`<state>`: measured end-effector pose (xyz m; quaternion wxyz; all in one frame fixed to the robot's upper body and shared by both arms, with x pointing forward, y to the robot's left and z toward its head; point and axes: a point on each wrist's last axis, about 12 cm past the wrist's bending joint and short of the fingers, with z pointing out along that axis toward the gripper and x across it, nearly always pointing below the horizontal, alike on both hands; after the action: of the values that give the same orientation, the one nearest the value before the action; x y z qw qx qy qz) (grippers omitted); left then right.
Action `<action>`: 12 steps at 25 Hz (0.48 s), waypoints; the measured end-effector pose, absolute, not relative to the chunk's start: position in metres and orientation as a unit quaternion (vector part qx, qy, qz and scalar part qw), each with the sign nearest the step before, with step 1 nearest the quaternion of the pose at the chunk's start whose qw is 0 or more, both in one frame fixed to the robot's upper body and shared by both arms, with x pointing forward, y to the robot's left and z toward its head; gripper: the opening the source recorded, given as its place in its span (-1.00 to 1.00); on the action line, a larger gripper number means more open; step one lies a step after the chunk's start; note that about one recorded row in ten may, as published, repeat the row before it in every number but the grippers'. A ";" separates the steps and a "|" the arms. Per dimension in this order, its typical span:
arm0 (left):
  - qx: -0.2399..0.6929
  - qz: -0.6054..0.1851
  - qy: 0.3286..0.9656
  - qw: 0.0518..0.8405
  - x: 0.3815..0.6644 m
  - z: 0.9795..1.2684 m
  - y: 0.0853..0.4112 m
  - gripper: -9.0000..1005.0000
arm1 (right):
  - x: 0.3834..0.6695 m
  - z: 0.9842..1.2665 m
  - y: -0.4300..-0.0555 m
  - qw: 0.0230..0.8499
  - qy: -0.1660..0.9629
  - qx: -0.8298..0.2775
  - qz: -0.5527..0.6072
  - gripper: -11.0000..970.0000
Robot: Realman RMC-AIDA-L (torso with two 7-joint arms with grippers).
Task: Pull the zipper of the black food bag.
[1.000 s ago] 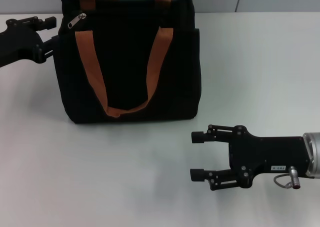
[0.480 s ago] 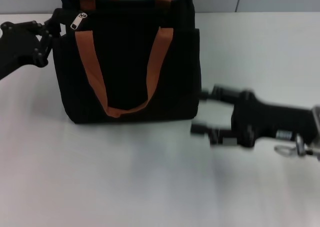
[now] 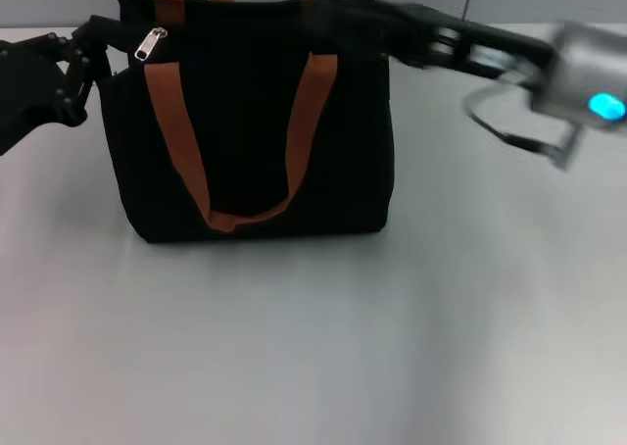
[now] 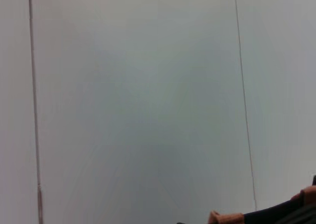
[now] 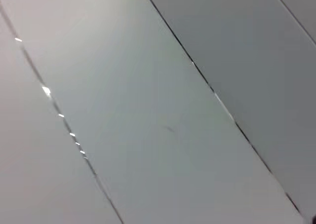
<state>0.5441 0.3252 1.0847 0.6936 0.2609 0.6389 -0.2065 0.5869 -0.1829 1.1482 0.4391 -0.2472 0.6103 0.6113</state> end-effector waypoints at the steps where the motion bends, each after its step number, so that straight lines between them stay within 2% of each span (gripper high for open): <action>1: 0.261 -0.207 0.637 0.695 0.544 1.085 0.324 -0.94 | 0.600 1.152 -0.164 0.416 0.638 -0.251 0.598 0.56; 6: 0.257 -0.211 0.632 0.700 0.547 1.087 0.322 -0.94 | 0.618 1.159 -0.137 0.383 0.678 -0.244 0.577 0.54; 12: 0.263 -0.215 0.627 0.702 0.551 1.090 0.318 -0.94 | 0.627 1.164 -0.113 0.349 0.708 -0.245 0.562 0.51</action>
<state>0.5514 0.3178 1.0900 0.7016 0.2628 0.6267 -0.2146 0.6266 -0.1130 1.1640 0.3488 -0.2455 0.7084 0.5624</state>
